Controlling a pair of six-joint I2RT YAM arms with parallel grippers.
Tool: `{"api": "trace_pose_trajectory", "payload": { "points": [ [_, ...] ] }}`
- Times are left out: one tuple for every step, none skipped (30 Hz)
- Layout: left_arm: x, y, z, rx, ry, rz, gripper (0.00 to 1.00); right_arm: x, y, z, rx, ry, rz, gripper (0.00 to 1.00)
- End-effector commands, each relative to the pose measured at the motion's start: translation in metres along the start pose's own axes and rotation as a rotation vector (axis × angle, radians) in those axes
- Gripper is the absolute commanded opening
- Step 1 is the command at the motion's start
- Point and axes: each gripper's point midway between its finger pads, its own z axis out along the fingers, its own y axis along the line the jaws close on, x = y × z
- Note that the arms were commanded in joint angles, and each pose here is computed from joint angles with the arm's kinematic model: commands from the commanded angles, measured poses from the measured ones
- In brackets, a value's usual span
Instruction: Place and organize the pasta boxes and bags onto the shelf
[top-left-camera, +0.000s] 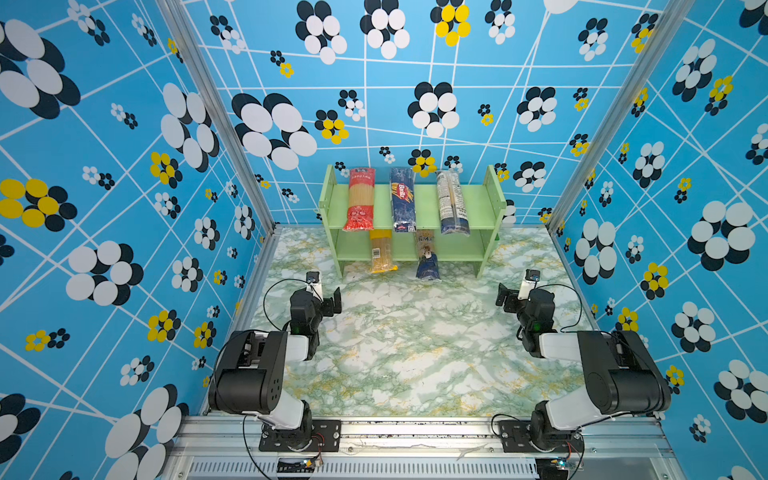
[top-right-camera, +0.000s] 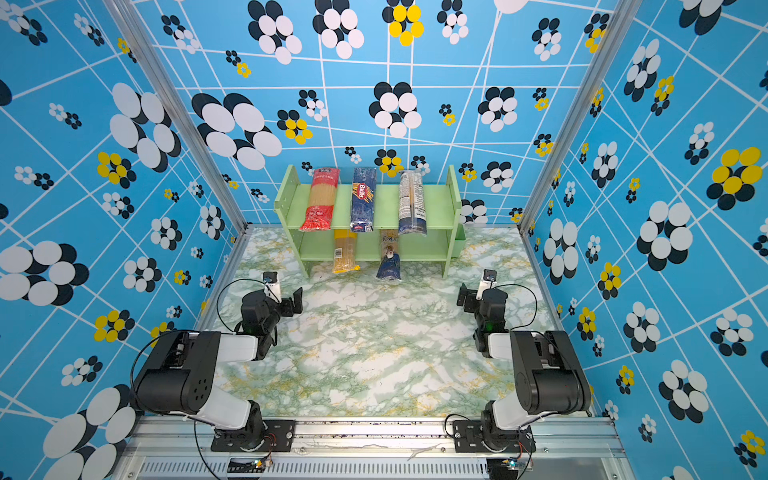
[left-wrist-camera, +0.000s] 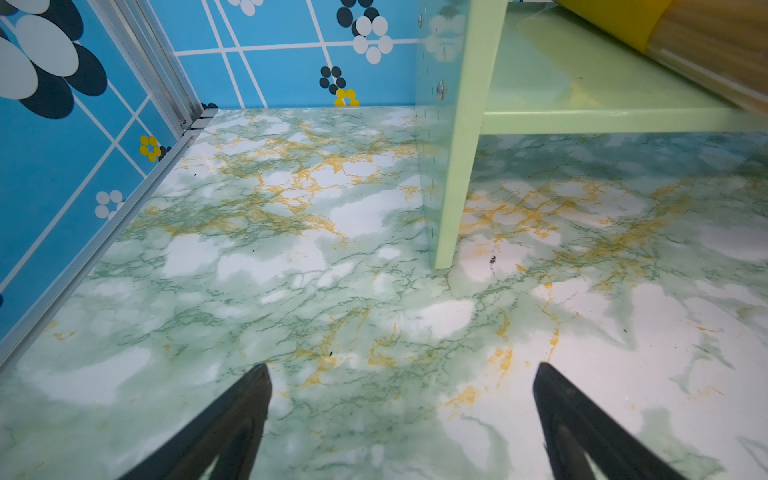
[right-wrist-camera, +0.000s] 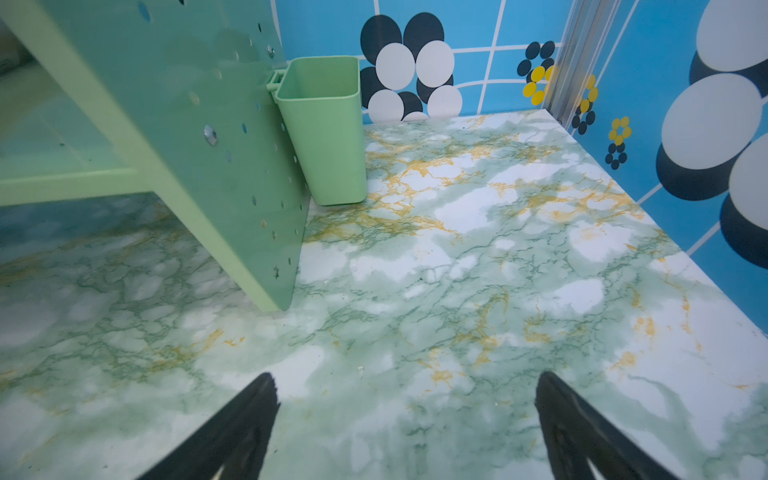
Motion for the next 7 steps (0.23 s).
{"api": "trace_pose_trajectory", "payload": {
  "points": [
    [-0.003,0.0065,0.0031,-0.024,-0.004,-0.018,0.99,0.0026,-0.0045,-0.0003,0.017,-0.005,-0.01,0.99],
    [-0.0029,0.0064,0.0032,-0.024,-0.003,-0.018,0.99,0.0029,-0.0044,-0.0003,0.016,-0.004,-0.008,0.99],
    [-0.0033,0.0066,0.0033,-0.024,-0.004,-0.018,0.99,0.0028,-0.0043,-0.0003,0.016,-0.004,-0.009,0.99],
    [-0.0031,0.0066,0.0032,-0.024,-0.004,-0.019,0.99,0.0027,-0.0044,-0.0003,0.016,-0.004,-0.009,0.99],
    [-0.003,0.0065,0.0032,-0.024,-0.003,-0.019,0.99,0.0027,-0.0045,-0.0004,0.017,-0.004,-0.01,0.99],
    [-0.0028,0.0066,0.0031,-0.024,-0.003,-0.019,0.99,0.0025,-0.0044,-0.0002,0.016,-0.004,-0.011,0.99],
    [-0.0032,0.0068,0.0032,-0.025,-0.004,-0.019,0.99,0.0032,-0.0044,-0.0004,0.016,-0.003,-0.01,0.99]
  ]
}}
